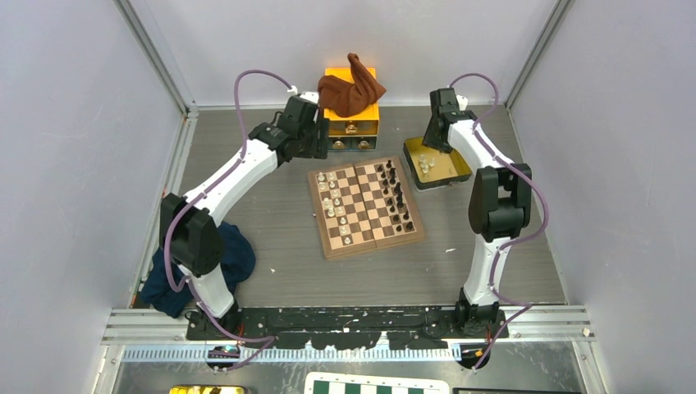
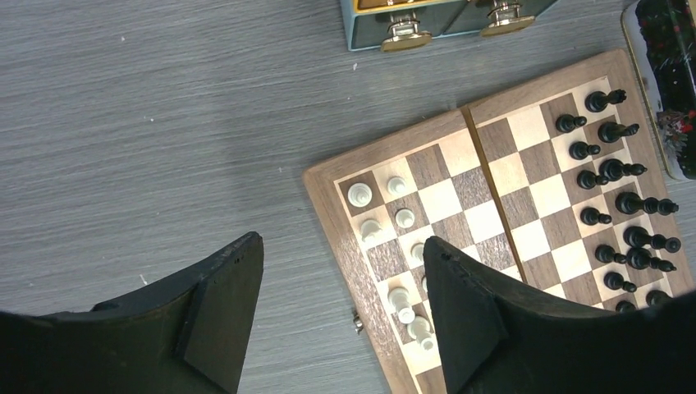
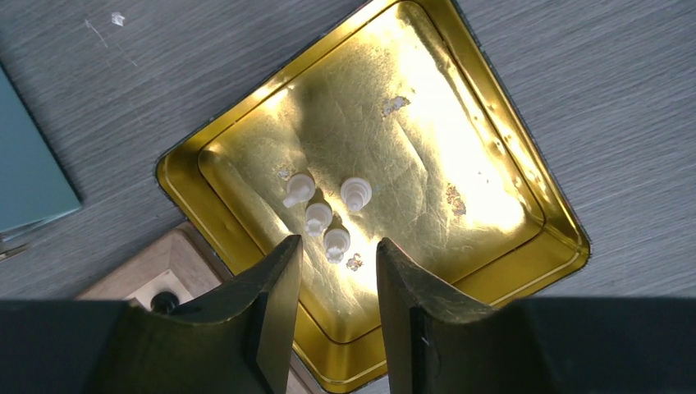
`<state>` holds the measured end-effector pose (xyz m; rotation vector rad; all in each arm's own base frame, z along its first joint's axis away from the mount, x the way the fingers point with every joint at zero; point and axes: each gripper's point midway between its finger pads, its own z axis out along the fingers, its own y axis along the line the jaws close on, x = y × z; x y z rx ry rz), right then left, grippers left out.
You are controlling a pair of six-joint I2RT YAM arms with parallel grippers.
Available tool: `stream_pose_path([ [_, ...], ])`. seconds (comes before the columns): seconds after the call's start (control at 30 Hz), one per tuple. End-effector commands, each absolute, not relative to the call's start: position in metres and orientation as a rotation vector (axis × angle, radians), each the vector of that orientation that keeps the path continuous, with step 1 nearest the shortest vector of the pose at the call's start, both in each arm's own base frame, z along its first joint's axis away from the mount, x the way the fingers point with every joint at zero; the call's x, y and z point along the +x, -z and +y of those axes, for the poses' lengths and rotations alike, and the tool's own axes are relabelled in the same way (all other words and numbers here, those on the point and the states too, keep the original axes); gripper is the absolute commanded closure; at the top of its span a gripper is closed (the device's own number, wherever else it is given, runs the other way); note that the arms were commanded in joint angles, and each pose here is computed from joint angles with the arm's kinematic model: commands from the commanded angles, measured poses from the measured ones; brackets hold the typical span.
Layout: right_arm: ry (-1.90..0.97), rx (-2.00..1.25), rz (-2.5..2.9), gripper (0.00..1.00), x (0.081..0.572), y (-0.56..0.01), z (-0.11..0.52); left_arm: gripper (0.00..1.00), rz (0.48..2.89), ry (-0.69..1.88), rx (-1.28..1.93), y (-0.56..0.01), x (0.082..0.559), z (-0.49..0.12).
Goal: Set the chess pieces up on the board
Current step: Pick up the chess piece from the chessboard.
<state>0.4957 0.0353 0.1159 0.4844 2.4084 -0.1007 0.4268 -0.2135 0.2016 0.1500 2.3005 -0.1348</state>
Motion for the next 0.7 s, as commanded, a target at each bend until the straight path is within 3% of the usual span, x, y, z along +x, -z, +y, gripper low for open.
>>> stream_pose_path([
  [0.0,0.078,0.485,2.396,0.56,0.506,-0.121,0.037,0.27,2.236,0.158,0.116,-0.227,0.424,-0.208],
  [0.67,0.096,0.555,2.422,0.58,0.506,-0.098,0.019,0.28,2.232,0.155,0.12,-0.232,0.41,-0.199],
])
